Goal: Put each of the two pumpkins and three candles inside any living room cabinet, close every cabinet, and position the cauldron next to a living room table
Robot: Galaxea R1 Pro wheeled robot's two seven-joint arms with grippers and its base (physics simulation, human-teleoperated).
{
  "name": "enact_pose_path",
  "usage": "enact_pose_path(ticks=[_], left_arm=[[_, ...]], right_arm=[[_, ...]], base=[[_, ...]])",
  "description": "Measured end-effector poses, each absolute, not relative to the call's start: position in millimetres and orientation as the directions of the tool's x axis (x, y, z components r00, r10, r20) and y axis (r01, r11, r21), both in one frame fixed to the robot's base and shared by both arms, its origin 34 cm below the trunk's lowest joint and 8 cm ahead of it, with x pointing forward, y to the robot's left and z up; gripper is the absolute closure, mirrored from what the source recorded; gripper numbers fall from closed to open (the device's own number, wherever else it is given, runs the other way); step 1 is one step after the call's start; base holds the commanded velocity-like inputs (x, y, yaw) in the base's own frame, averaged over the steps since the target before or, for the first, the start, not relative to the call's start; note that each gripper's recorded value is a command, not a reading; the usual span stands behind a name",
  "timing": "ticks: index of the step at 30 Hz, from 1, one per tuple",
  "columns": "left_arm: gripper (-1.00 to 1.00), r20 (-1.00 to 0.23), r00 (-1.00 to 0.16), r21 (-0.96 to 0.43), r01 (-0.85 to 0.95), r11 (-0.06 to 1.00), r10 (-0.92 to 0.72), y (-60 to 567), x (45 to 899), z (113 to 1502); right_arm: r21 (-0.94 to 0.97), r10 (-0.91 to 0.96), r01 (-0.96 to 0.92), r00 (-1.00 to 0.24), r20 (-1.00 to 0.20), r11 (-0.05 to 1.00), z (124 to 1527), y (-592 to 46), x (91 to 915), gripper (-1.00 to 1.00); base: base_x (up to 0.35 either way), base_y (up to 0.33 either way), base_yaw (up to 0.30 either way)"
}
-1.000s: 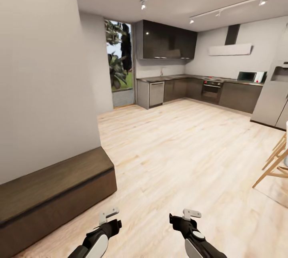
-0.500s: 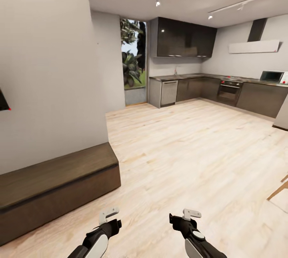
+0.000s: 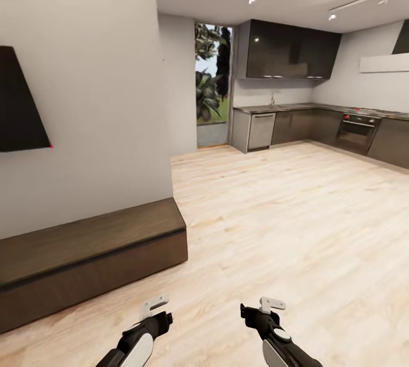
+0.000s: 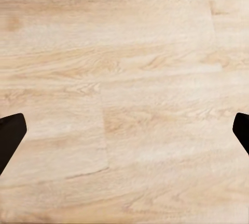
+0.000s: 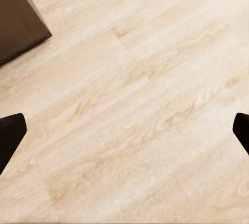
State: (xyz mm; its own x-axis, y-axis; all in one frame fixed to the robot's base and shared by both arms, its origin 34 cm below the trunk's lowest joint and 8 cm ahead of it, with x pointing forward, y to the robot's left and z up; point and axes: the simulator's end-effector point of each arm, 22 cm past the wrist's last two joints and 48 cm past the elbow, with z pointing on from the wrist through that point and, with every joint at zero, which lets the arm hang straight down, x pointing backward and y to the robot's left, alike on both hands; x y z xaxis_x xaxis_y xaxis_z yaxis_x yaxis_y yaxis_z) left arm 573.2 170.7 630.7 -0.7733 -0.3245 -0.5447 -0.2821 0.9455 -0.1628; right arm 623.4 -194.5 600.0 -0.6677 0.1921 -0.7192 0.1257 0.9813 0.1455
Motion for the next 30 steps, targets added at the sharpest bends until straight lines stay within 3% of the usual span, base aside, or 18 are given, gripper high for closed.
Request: enact_pose_path(ticks=[17,30], left_arm=[[-1.0,-0.534,-0.781,-0.16,-0.284,0.945,-0.325,170,571,625],[-1.0,-0.524,-0.787,-0.157,-0.286,0.945,-0.326,170,568,620]], right_arm=[[0.143,0.191,0.127,-0.678,-0.71,0.982,593,-194,620,-1.0],[0.14,0.189,0.127,-0.686,-0.703,0.982,588,-194,618,-1.0]], base=[[0.0,-0.005,0.245],[-0.049,-0.114,0.241]])
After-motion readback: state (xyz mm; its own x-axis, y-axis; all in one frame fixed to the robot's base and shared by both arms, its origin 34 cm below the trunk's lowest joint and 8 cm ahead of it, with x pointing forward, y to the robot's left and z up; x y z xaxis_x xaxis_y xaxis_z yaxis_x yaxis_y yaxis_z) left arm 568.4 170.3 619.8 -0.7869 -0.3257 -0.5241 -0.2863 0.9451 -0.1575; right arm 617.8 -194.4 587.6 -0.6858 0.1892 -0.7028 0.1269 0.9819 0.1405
